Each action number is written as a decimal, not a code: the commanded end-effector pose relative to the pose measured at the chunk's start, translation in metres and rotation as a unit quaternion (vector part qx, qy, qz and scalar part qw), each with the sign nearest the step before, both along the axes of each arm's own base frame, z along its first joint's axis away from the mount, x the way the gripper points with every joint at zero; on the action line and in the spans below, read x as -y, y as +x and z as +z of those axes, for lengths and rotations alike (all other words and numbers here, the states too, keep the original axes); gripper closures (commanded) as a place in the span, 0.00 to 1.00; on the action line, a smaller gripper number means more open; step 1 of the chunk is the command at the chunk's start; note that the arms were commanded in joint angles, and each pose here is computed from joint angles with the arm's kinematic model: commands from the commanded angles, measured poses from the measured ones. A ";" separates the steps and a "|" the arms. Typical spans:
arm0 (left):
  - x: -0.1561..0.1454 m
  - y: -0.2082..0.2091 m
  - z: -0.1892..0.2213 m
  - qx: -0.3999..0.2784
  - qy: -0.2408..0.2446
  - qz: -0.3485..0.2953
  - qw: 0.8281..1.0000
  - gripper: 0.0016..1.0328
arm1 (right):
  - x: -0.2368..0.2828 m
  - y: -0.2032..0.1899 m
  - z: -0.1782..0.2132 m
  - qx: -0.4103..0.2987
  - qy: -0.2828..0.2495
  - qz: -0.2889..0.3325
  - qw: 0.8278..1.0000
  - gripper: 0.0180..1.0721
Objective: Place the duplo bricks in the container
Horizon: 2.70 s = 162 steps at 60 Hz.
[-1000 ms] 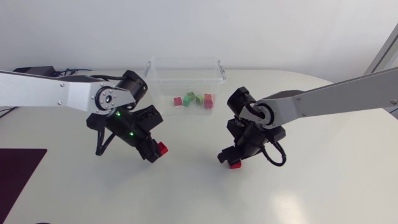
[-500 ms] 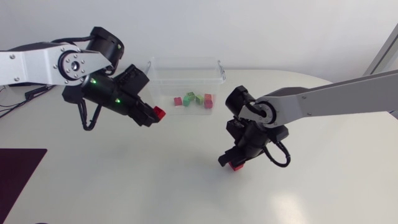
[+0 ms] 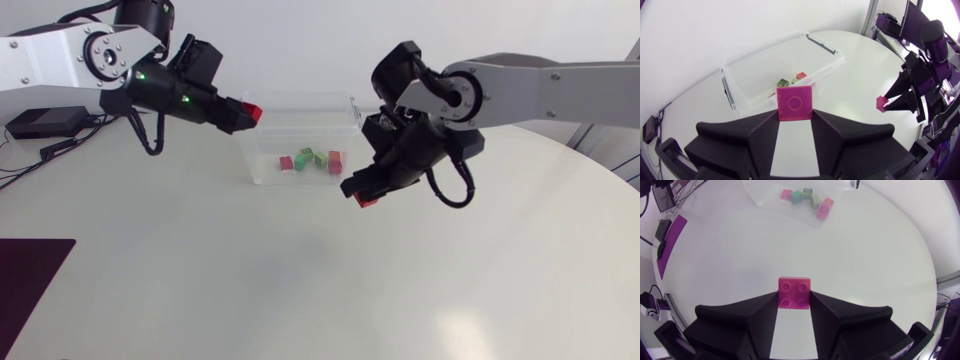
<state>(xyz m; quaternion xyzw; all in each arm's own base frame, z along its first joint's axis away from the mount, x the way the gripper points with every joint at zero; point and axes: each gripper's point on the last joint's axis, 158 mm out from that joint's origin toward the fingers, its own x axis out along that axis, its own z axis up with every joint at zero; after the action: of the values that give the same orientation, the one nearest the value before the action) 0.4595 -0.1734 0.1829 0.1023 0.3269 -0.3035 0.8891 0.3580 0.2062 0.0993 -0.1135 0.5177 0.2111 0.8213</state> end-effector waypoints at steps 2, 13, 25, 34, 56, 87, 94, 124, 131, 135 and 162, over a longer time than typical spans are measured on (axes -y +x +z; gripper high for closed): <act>0.004 0.026 -0.008 -0.009 -0.015 0.015 1.000 0.71 | -0.004 0.015 0.028 0.033 0.012 0.001 0.999 0.75; 0.011 0.061 -0.011 -0.006 -0.025 0.026 0.999 0.70 | -0.012 0.039 0.055 0.070 0.029 -0.002 0.997 0.75; 0.012 0.090 -0.014 -0.004 -0.021 0.042 0.999 0.70 | -0.015 0.056 0.066 0.089 0.036 -0.004 0.995 0.75; 0.008 0.108 -0.026 -0.015 -0.002 0.055 0.998 0.67 | -0.017 0.070 0.070 0.099 0.038 -0.003 0.994 0.75; -0.007 0.096 -0.029 -0.058 0.018 0.071 0.996 0.03 | -0.034 0.115 0.089 0.136 0.055 -0.010 0.989 0.74; -0.028 0.008 0.028 -0.043 0.019 0.074 0.996 0.03 | -0.046 0.193 0.075 0.177 0.056 -0.028 0.982 0.71; -0.032 -0.012 0.034 -0.035 0.019 0.072 0.997 0.04 | -0.053 0.208 0.066 0.178 0.054 -0.028 0.982 0.55; -0.067 -0.066 0.033 0.028 0.050 0.109 0.992 0.04 | -0.015 0.193 0.068 0.186 0.020 -0.047 0.981 0.04; -0.077 -0.077 0.036 0.055 0.063 0.116 0.990 0.04 | 0.010 0.179 0.082 0.207 0.019 -0.058 0.976 0.04; -0.085 -0.082 0.037 0.064 0.068 0.126 0.988 0.04 | 0.026 0.171 0.088 0.220 0.016 -0.071 0.973 0.04; -0.137 -0.117 0.031 0.142 0.066 0.193 0.969 0.04 | 0.126 0.089 0.088 0.288 -0.008 -0.116 0.951 0.04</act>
<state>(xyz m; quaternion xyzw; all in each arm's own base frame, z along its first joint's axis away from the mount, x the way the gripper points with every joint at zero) 0.3522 -0.0414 0.2221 0.1282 0.2373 -0.0894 0.9588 0.4614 0.0954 0.1846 -0.1065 0.2842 0.0789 0.9495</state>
